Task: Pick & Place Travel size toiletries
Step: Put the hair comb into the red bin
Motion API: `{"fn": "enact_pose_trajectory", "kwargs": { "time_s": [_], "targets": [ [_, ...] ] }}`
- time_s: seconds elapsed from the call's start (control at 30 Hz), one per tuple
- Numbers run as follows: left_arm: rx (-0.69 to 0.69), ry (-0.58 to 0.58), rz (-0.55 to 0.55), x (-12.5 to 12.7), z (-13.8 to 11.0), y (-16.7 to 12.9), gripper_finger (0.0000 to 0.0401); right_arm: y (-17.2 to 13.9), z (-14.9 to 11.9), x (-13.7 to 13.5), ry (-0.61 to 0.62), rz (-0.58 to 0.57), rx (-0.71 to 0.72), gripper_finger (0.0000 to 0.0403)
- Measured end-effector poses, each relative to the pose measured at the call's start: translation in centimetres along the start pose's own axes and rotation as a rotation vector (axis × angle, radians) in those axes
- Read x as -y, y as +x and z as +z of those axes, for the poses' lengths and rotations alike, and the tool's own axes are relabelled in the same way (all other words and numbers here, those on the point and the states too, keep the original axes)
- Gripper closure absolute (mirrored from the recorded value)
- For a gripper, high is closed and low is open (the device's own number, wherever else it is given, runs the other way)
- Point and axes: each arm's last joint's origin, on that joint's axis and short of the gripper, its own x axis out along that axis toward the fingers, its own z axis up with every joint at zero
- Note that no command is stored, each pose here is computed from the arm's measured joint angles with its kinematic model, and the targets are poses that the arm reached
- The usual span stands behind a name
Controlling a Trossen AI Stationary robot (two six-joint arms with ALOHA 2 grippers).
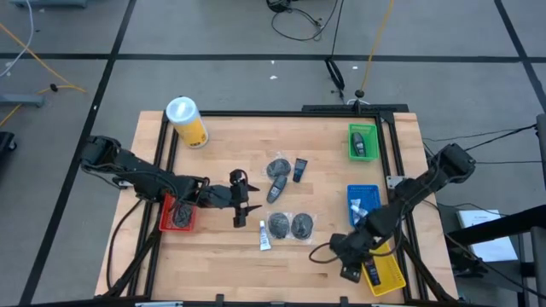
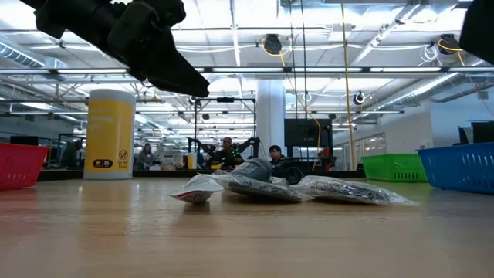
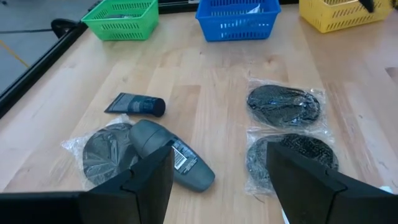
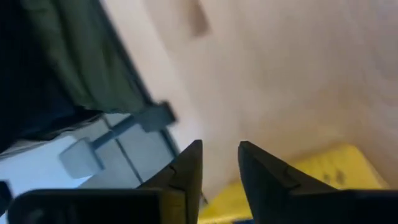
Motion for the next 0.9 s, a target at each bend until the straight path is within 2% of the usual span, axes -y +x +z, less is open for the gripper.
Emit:
{"fn": "enact_pose_trajectory", "kwargs": {
  "time_s": [0.23, 0.53, 0.6, 0.77, 0.83, 0.9],
  "targets": [
    [-0.006, 0.007, 0.002, 0.0, -0.1, 0.0, 0.0153, -1.3, -0.6, 1.5, 0.055, -0.145, 0.018, 0.0338],
    [-0.017, 0.013, 0.005, 0.0, -0.2, 0.0, 0.0153, -4.1, -1.2, 2.7, -0.031, -0.293, 0.185, 0.0355],
    [-0.016, 0.014, 0.008, 0.0, -0.2, 0.0, 0.0153, -4.4, -0.8, 2.3, -0.124, -0.299, 0.323, 0.0356],
    [-0.014, -0.026, 0.114, -0.6, -0.2, 0.1, 0.0153, -4.2, 1.5, 1.0, -0.45, -0.372, 0.819, 0.0356],
    [-0.032, -0.076, 0.167, -1.3, -0.4, 0.2, 0.0153, -3.5, 2.8, 1.8, -0.545, -0.411, 0.936, 0.0356],
    [-0.056, -0.143, 0.205, -2.3, -0.6, 0.5, 0.0153, -3.1, 4.4, 3.1, -0.592, -0.403, 1.033, 0.0354]
  ]
}}
